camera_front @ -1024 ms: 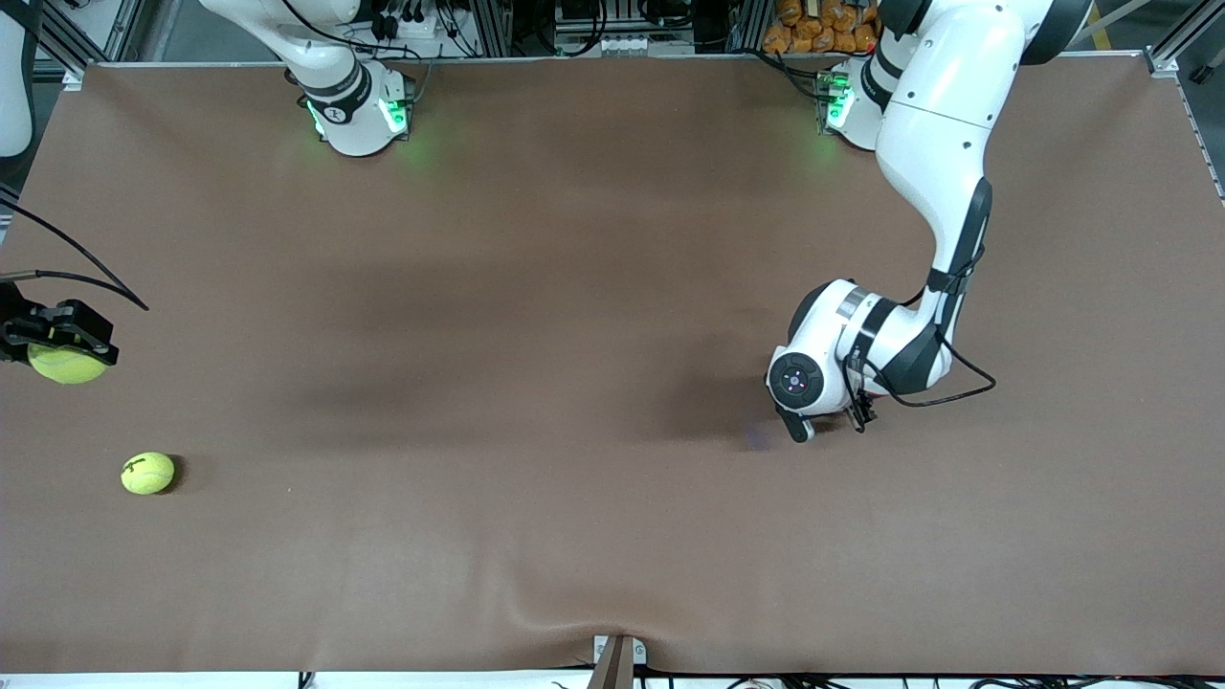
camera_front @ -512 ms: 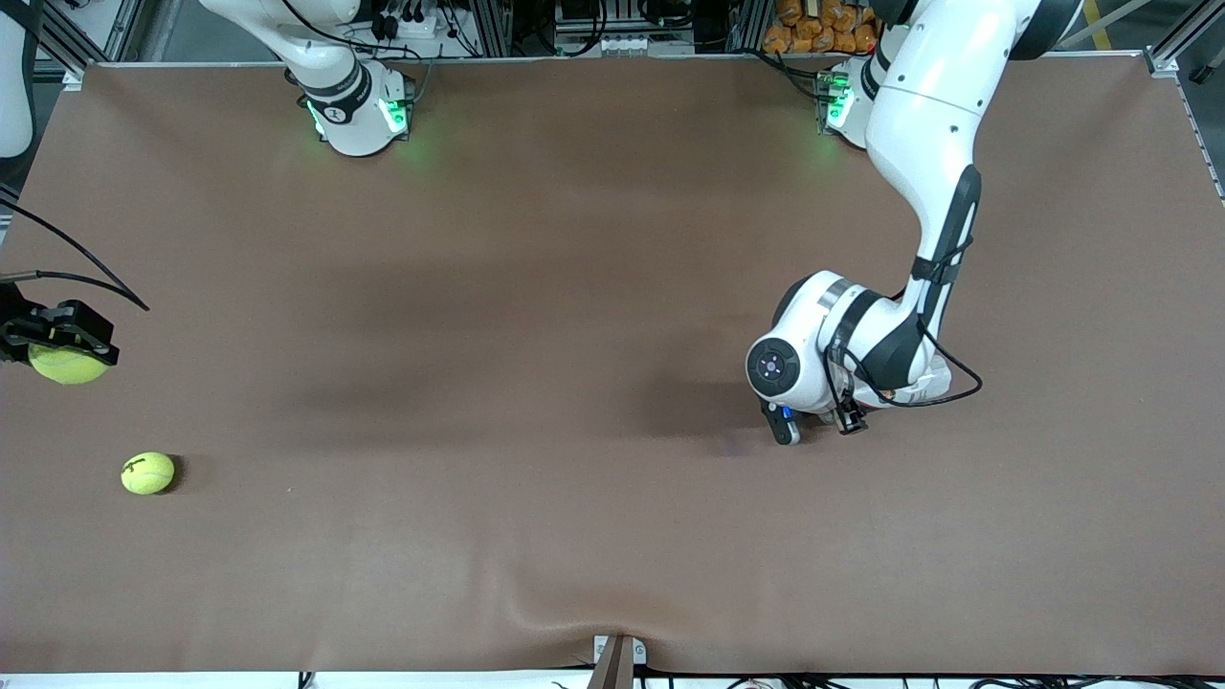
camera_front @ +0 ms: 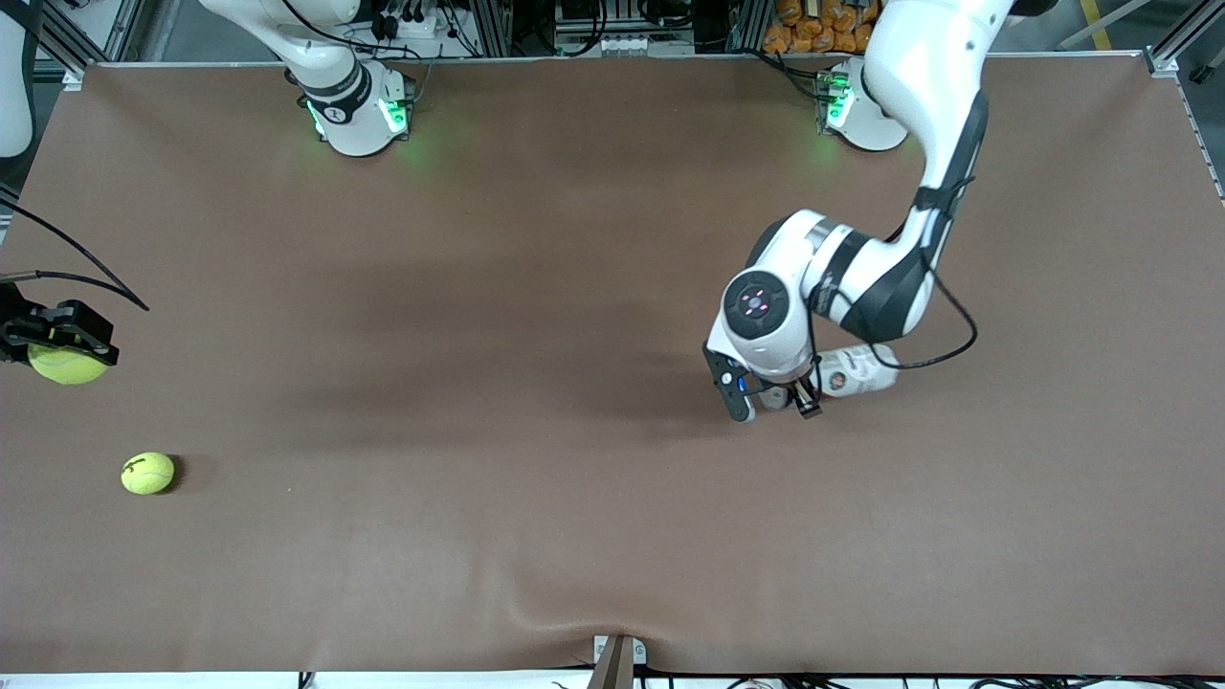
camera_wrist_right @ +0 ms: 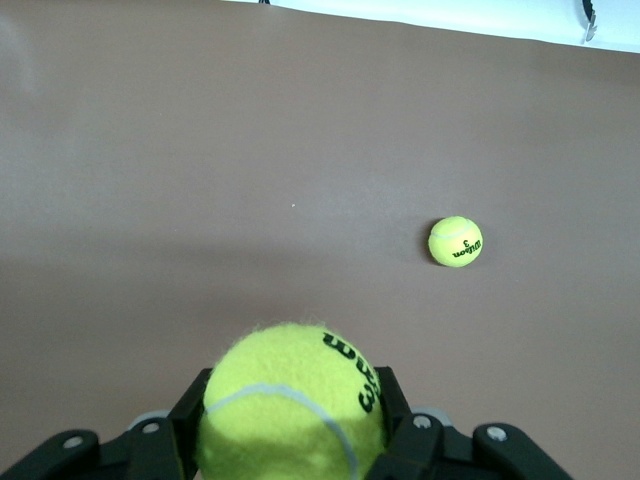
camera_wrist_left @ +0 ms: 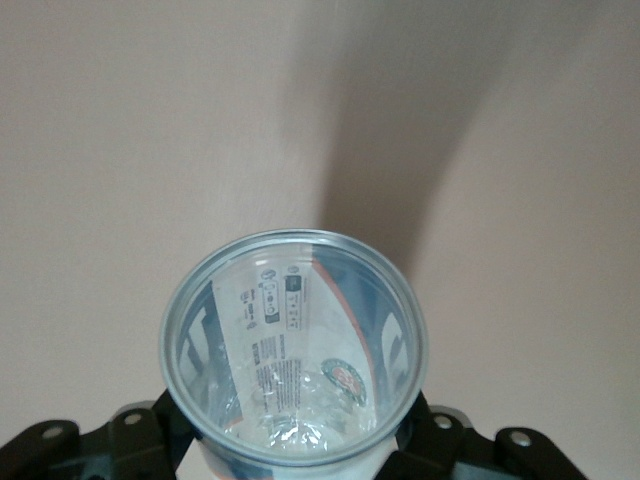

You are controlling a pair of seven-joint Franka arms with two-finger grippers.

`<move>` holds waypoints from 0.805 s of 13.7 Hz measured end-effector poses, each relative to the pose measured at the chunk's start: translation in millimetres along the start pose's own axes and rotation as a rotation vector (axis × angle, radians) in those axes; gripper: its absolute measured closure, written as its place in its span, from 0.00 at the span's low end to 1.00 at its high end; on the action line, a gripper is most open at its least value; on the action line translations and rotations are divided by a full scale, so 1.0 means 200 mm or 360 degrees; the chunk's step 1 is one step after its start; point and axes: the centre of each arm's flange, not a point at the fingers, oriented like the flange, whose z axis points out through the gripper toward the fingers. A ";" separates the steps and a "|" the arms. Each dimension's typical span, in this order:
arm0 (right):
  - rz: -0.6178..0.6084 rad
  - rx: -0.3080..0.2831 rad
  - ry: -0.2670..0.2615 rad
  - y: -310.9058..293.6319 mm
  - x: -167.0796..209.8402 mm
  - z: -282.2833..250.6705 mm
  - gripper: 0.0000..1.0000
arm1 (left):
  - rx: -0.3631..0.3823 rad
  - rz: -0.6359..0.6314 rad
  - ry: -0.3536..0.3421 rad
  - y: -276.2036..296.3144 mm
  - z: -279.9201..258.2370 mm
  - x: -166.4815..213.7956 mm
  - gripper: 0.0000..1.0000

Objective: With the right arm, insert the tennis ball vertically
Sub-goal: 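Carry the upright can toward the table middle with the left gripper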

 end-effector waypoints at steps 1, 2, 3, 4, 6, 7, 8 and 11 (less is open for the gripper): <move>0.0000 0.0000 0.0000 0.00 0.00 0.00 0.33 | -0.0047 -0.0039 0.0077 -0.01 -0.07 0.00 0.21; 0.0000 0.0000 0.0000 0.00 0.00 0.00 0.33 | -0.0094 -0.0073 0.0148 -0.01 -0.12 0.00 0.21; 0.0000 0.0000 0.0000 0.00 0.00 0.00 0.33 | -0.0134 -0.0102 0.0221 -0.01 -0.17 0.01 0.21; 0.0000 0.0000 0.0001 0.00 0.00 0.00 0.33 | -0.0160 -0.0128 0.0307 -0.01 -0.23 0.02 0.21; 0.0000 0.0000 0.0001 0.00 0.00 0.00 0.33 | -0.0177 -0.0174 0.0492 -0.01 -0.35 0.05 0.20; 0.0000 0.0000 0.0001 0.00 0.00 0.00 0.33 | -0.0176 -0.0189 0.0575 -0.01 -0.42 0.05 0.20; 0.0000 0.0000 0.0001 0.00 0.00 0.00 0.33 | -0.0177 -0.0202 0.0665 0.01 -0.49 0.07 0.20; 0.0000 0.0000 0.0000 0.00 0.00 0.00 0.33 | -0.0191 -0.0235 0.0954 0.10 -0.65 0.17 0.20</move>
